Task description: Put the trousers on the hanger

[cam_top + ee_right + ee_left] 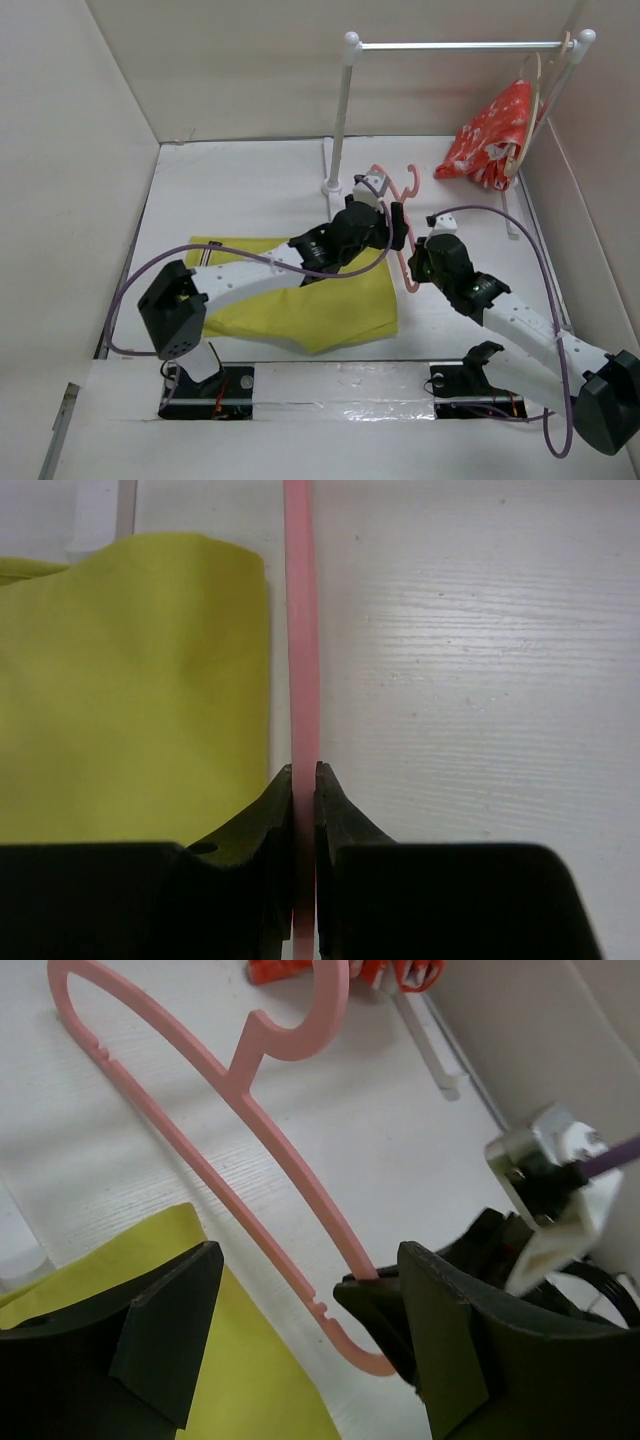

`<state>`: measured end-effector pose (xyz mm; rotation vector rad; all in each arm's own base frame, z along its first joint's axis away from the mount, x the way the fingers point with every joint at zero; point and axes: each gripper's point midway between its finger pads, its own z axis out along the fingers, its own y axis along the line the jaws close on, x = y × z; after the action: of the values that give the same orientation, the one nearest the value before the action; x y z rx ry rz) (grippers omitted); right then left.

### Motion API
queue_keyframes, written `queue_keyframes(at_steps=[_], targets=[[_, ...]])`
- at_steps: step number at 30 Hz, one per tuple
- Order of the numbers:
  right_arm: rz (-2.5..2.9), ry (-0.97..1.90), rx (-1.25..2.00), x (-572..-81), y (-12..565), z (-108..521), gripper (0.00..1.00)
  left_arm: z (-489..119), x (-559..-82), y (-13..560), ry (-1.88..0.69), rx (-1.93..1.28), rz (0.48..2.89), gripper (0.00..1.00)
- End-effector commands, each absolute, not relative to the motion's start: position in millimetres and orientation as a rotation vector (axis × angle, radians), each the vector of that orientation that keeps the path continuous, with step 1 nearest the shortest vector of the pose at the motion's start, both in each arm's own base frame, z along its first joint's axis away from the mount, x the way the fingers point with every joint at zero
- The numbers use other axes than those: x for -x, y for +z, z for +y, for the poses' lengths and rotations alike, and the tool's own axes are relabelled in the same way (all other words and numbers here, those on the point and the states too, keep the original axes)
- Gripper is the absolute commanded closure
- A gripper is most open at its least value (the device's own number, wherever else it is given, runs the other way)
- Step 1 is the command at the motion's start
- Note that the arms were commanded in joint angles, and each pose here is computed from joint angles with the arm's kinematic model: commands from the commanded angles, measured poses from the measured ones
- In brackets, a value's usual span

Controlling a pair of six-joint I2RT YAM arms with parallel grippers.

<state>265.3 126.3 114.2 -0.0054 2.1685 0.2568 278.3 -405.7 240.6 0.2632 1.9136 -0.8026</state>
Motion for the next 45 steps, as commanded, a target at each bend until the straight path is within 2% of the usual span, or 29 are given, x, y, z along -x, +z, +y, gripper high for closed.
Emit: queue_keyframes(at_steps=[1, 13, 14, 19, 23, 24, 27, 28, 29, 30, 31, 33, 34, 35, 36, 37, 39, 40, 41, 42, 43, 45], targets=[[2.085, 0.265, -0.049, -276, 128, 136, 1.0, -405, -303, 260, -0.7, -0.173, 1.887, 0.31], [2.066, 0.309, -0.041, -260, 120, 138, 1.0, -464, -335, 267, -0.716, -0.188, 1.844, 0.3], [2.063, 0.308, -0.037, -259, 120, 138, 1.0, -466, -339, 250, -0.663, -0.204, 1.88, 0.3], [2.06, 0.324, -0.036, -257, 124, 139, 1.0, -480, -357, 258, -0.602, -0.201, 1.861, 0.33], [2.063, 0.331, -0.021, -255, 123, 141, 1.0, -482, -370, 241, -0.532, -0.211, 1.893, 0.39], [2.061, 0.327, -0.031, -255, 125, 140, 1.0, -483, -370, 240, -0.535, -0.214, 1.897, 0.41], [2.052, 0.329, -0.042, -254, 126, 138, 1.0, -472, -373, 226, -0.497, -0.186, 1.92, 0.63], [2.051, 0.328, -0.043, -254, 126, 138, 1.0, -469, -372, 222, -0.496, -0.174, 1.923, 0.81], [2.054, 0.328, -0.042, -253, 126, 137, 1.0, -464, -376, 234, -0.524, -0.14, 1.893, 0.88], [2.052, 0.337, -0.051, -252, 127, 137, 1.0, -459, -372, 222, -0.519, -0.142, 1.91, 0.95], [2.057, 0.344, -0.047, -250, 127, 139, 1.0, -457, -370, 223, -0.529, -0.132, 1.906, 1.0], [2.053, 0.359, -0.064, -248, 129, 138, 0.97, -444, -371, 227, -0.53, -0.088, 1.886, 1.0], [2.043, 0.376, -0.064, -244, 132, 139, 0.88, -439, -370, 227, -0.531, -0.078, 1.88, 1.0], [2.039, 0.384, -0.073, -242, 132, 138, 0.83, -437, -368, 245, -0.585, -0.037, 1.833, 1.0], [2.031, 0.389, -0.089, -241, 134, 136, 0.79, -432, -363, 230, -0.585, -0.041, 1.85, 1.0], [2.011, 0.415, -0.087, -238, 140, 137, 0.69, -429, -360, 230, -0.601, -0.031, 1.842, 1.0], [1.988, 0.439, -0.098, -236, 145, 137, 0.56, -425, -356, 240, -0.652, 0.012, 1.82, 1.0], [1.982, 0.453, -0.099, -234, 147, 137, 0.42, -421, -352, 231, -0.655, 0.017, 1.836, 1.0], [1.97, 0.467, -0.098, -232, 153, 136, 0.36, -419, -349, 247, -0.712, 0.044, 1.795, 1.0], [1.953, 0.475, -0.098, -231, 165, 136, 0.35, -418, -337, 232, -0.731, 0.029, 1.816, 1.0], [1.978, 0.466, -0.092, -226, 165, 133, 0.3, -420, -330, 234, -0.781, 0.054, 1.813, 1.0], [1.935, 0.502, -0.096, -223, 190, 132, 0.3, -420, -317, 247, -0.869, 0.088, 1.776, 1.0]])
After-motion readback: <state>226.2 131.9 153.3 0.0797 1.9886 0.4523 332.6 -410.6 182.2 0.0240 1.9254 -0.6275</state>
